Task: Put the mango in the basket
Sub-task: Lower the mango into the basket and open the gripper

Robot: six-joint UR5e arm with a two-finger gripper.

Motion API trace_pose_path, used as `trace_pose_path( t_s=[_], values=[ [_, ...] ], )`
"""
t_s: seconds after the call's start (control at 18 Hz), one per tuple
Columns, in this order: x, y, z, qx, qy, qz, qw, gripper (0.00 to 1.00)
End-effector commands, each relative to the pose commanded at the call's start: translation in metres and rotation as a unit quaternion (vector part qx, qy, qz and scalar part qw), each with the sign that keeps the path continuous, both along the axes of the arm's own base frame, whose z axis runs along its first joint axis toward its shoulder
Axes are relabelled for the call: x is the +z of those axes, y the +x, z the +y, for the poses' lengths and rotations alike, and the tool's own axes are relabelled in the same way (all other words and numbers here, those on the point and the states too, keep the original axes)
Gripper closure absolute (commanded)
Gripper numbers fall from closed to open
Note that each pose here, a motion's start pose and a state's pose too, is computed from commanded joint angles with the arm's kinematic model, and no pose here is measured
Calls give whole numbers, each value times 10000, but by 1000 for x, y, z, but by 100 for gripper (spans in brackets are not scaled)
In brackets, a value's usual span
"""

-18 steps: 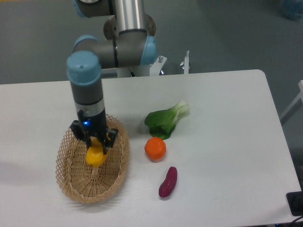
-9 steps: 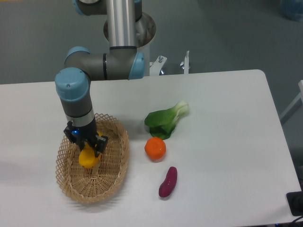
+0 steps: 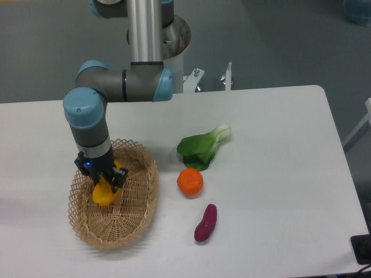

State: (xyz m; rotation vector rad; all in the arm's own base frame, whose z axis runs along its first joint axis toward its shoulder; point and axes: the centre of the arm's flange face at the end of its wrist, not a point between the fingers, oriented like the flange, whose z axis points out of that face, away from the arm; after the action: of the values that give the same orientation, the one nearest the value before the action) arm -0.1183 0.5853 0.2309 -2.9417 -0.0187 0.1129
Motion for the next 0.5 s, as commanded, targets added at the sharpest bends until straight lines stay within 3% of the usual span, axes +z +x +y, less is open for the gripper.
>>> trace_pose_path(
  t_s=[0.5],
  values=[
    [-1, 4, 1, -24, -6, -6, 10000, 48]
  ],
)
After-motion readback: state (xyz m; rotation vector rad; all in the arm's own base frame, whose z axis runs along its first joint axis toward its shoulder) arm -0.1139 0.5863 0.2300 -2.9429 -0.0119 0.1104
